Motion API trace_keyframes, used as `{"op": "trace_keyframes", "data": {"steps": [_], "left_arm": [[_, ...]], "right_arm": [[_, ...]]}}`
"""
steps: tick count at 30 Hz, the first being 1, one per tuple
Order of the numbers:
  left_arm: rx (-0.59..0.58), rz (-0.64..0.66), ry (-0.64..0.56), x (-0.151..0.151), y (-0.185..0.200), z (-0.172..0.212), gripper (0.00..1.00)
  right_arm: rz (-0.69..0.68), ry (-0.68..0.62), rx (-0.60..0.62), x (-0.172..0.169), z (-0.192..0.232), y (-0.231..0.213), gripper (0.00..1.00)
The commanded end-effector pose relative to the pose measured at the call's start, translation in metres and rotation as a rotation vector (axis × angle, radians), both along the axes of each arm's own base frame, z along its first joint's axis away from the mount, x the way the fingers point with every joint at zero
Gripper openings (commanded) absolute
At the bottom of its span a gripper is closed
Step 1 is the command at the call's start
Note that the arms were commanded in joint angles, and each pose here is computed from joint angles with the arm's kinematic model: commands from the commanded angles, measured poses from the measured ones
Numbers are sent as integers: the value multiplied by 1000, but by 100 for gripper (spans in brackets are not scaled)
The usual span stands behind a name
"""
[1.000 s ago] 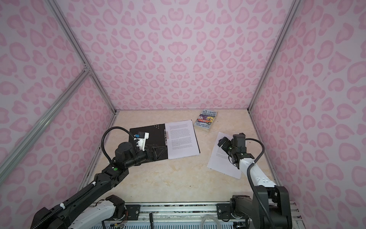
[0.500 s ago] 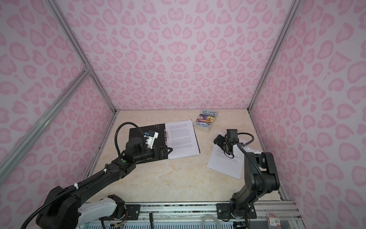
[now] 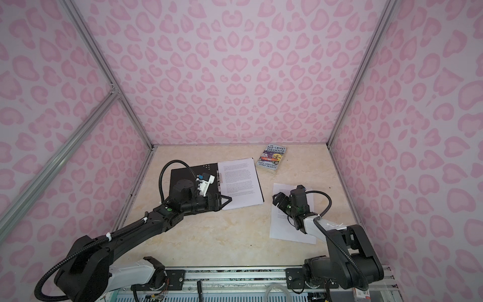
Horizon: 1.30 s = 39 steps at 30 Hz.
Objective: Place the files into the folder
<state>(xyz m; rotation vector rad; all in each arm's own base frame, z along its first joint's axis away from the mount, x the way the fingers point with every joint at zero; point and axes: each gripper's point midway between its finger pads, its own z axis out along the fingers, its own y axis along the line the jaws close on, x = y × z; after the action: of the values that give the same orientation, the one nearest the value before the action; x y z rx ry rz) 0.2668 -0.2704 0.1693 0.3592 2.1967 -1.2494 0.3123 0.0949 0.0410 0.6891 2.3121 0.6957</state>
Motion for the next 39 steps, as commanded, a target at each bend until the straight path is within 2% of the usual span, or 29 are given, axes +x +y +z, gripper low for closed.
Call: {"op": "trace_keyframes", "data": {"steps": [1, 4, 6, 8, 9, 13, 17, 22, 27, 34, 39], "left_arm": [[-1, -71, -15, -8, -15, 3, 100], [10, -116, 5, -16, -32, 1, 100], [21, -142, 36, -23, -45, -1, 100], [26, -158, 65, -31, -58, -4, 99], [27, -167, 83, -37, -66, -7, 99], [60, -188, 150, -54, -101, -21, 99], [77, -202, 215, -63, -140, -39, 99], [103, -212, 299, -65, -177, -65, 99], [132, -173, 350, -55, -194, -90, 98], [173, -109, 391, -46, -200, -124, 98], [149, -70, 421, -46, -200, -138, 98]], "right_arm": [[-39, 109, 7, -32, -13, 0, 93], [13, 26, 18, -29, 13, 9, 94], [30, -7, -51, -21, 29, -3, 95], [-37, 26, -156, -18, 33, -36, 96], [-66, 25, -164, -16, 34, -50, 96], [-233, 60, -135, -20, 24, -101, 96], [-331, 108, -127, -29, 11, -128, 96], [-319, 184, -115, -37, -4, -126, 96], [-292, 221, -42, -40, -17, -113, 96], [-289, 178, -34, -42, -8, -111, 96], [-292, 138, -40, -42, -1, -112, 95]]}}
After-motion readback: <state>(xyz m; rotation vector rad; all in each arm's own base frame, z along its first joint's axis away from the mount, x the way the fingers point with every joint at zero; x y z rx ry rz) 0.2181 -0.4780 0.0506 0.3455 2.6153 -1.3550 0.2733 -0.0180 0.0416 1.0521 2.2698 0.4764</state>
